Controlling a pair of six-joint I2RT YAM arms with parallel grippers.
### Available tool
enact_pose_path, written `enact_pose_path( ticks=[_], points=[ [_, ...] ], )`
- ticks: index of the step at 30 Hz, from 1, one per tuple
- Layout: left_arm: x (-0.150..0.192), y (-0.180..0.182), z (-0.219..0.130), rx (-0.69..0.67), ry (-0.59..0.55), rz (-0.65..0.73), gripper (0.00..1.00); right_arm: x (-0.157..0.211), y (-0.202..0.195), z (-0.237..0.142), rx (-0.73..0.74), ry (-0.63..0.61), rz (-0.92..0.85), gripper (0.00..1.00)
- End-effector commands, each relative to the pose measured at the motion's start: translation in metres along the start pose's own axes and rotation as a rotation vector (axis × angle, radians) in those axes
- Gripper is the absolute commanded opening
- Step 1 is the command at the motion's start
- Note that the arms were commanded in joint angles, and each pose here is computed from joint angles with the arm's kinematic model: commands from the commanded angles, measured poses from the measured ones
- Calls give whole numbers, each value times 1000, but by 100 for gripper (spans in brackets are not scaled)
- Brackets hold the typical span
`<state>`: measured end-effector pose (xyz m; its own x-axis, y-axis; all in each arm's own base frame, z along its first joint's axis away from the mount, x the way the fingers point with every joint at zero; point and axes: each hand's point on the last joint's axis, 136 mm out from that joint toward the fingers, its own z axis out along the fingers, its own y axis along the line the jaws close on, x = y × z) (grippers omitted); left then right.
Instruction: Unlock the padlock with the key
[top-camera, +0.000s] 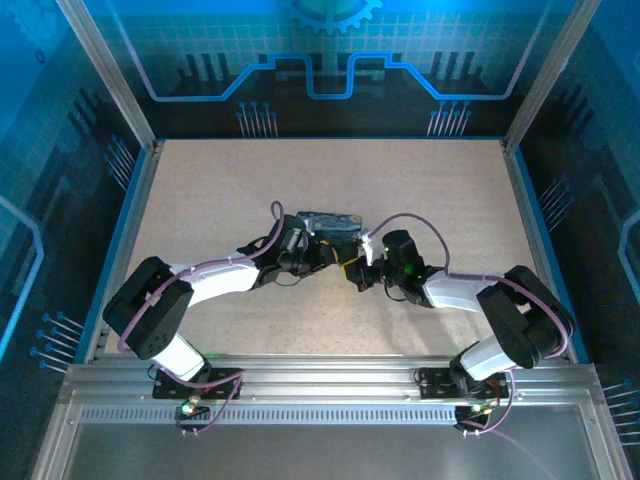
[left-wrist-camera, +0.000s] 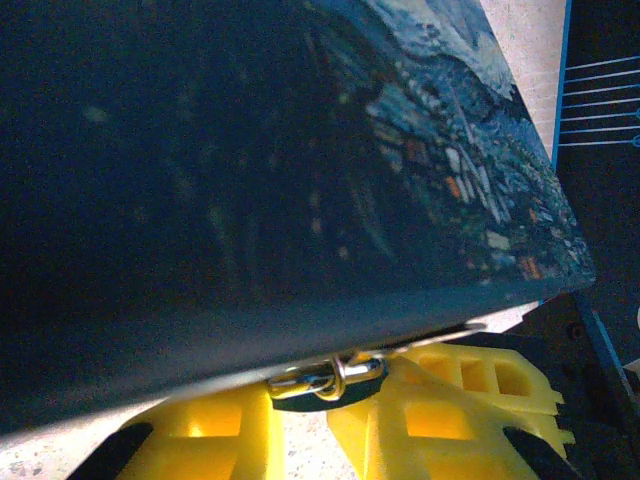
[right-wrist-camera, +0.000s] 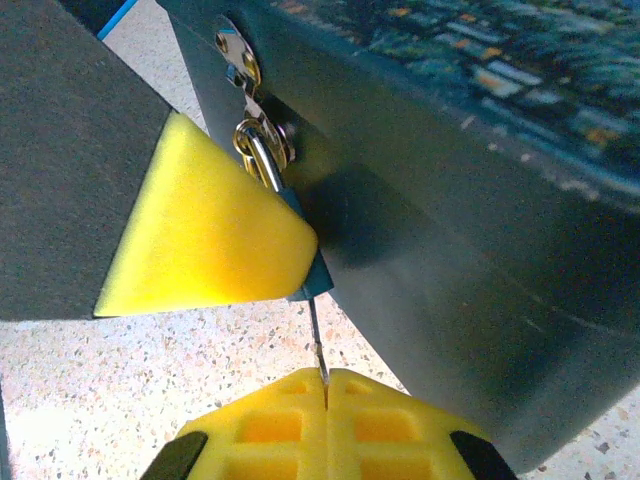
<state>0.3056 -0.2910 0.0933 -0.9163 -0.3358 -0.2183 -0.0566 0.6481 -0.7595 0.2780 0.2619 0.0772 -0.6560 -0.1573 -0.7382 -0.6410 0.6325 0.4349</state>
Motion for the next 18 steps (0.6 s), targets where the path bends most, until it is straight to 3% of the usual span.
enact_pose_path(
  ticks=[1, 18],
  points=[
    [3, -29, -2, 80, 31, 29, 16, -23, 1, -5, 3, -101, -65, 0],
    [4, -27, 0, 70, 48, 33, 16, -38, -1, 0, 12, -121, -129, 0]
  ],
)
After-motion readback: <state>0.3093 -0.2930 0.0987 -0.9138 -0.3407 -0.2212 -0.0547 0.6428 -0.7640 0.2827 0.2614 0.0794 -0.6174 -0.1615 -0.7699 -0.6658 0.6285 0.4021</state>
